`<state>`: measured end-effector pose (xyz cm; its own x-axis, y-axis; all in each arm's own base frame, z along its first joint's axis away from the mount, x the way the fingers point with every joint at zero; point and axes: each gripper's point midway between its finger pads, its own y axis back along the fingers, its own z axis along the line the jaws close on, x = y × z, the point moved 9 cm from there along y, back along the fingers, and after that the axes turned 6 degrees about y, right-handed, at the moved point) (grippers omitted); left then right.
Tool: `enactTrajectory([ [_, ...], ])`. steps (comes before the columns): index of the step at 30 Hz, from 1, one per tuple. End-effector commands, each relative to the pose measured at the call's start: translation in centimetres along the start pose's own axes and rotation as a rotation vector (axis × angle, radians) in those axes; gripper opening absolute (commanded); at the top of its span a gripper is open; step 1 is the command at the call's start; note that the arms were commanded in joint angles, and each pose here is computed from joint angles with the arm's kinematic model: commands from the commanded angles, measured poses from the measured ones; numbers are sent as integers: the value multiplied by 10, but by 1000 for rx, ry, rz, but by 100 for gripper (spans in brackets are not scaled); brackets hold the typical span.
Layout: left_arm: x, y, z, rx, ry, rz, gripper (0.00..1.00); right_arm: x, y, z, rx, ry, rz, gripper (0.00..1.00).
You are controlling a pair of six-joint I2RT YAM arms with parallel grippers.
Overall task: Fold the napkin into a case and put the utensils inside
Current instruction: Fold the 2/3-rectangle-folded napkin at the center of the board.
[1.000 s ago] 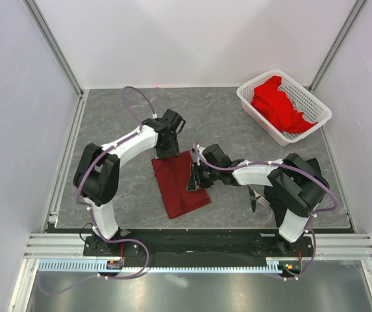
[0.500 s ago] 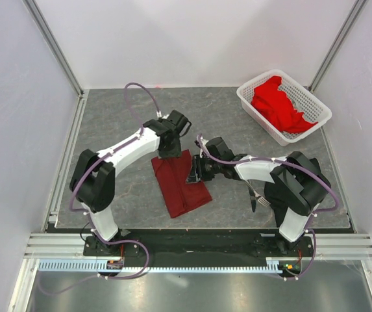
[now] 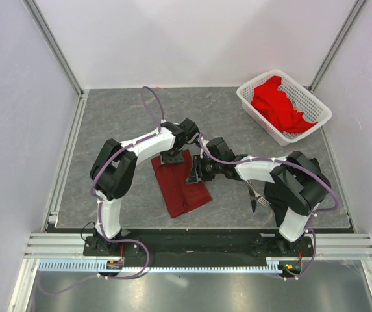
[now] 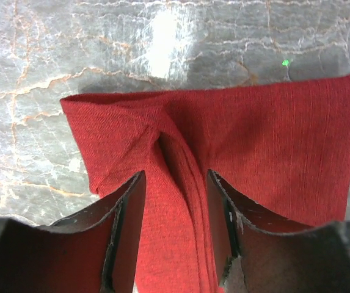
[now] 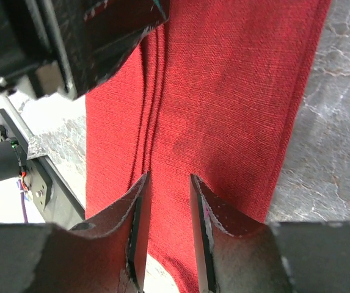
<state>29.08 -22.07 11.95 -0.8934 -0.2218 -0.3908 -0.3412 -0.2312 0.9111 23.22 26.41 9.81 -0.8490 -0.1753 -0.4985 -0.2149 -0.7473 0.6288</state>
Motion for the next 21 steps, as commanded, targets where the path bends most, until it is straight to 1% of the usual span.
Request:
enactTrajectory([
  [1,-8,0,-11,-19,48,-43,52,-1,-2,-1,-32,13,-10,38],
  [5,-5,-7,-13,-30,33,-22,49,0,-3,-2,-34,12,-8,37],
  [9,-4,-6,-14,-24,30,-20,31,2,-6,-4,-35,7,-2,36],
  [11,-5,-4,-13,-19,18,-22,24,3,-7,-6,-36,5,4,36],
  [12,-6,-3,-13,-16,10,-23,17,4,-7,-6,-36,2,5,36],
  [15,-7,4,-11,3,10,-25,8,4,-8,-6,-36,2,5,36],
  [17,-9,10,-10,18,13,-29,6,6,-9,-8,-34,-4,11,35],
  [19,-12,19,-9,43,21,-43,2,7,-10,-8,-35,-8,13,34],
  [21,-15,26,-9,65,24,-46,2,11,-10,-9,-38,-15,20,34],
])
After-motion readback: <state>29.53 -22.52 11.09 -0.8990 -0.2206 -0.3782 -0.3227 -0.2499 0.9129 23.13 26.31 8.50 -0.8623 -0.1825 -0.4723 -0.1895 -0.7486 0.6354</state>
